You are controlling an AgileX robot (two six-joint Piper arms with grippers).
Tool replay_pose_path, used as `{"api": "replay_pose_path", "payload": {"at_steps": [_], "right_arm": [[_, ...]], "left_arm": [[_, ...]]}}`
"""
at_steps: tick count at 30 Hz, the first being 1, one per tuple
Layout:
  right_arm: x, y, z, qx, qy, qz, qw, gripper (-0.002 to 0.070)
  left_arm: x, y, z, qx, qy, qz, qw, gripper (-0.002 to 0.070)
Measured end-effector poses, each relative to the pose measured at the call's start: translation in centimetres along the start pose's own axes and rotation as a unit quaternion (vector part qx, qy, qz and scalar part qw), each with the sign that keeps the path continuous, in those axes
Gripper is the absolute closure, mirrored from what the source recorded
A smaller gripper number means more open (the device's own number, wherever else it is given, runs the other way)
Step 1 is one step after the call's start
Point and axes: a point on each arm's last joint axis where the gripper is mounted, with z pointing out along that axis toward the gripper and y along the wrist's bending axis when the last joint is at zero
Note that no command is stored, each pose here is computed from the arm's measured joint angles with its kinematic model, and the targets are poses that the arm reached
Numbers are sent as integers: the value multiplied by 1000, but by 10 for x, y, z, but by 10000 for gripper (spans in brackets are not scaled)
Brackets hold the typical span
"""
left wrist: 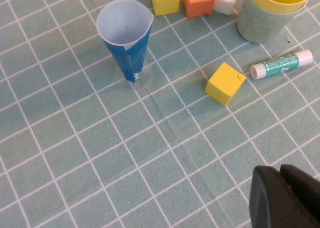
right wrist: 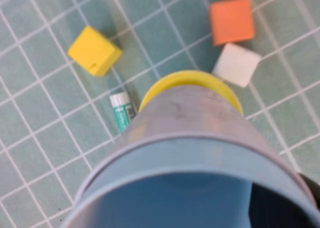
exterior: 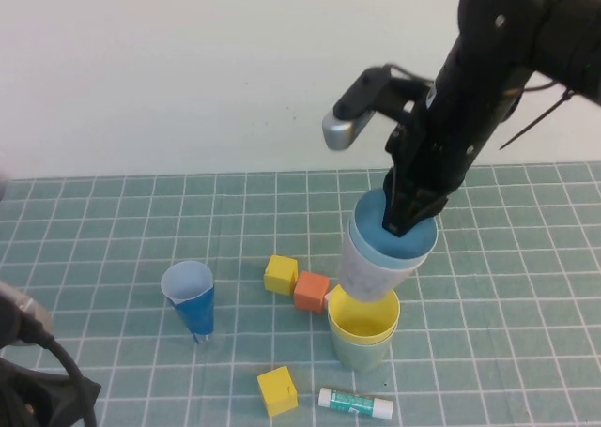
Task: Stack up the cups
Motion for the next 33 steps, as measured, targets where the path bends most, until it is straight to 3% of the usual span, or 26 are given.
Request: {"api": "replay_pose_path", "payload": {"at_steps": [10,17,20,26,30,33], "right_arm": [[1,-8,41,-24,38,11,999,634],[1,-9,46,-30,40,13,999,481],[1,-8,43,-30,36,13,999,465],[-1,15,-21,-27,-56,-5,998,545],[9,51,-84,-18,-188,-63,980,636],[30,85,-121,11,-263,-100,960,666]], "left_arm": [[0,0,0,0,0,3,1000,677],[0,0,0,-1,0,3,1000,677],[0,0,0,-1,0,3,1000,677],[0,0,0,-1,0,4,1000,677],[0,0,0,0,0,3,1000,677],[0,0,0,2,0,1,1000,677]]}}
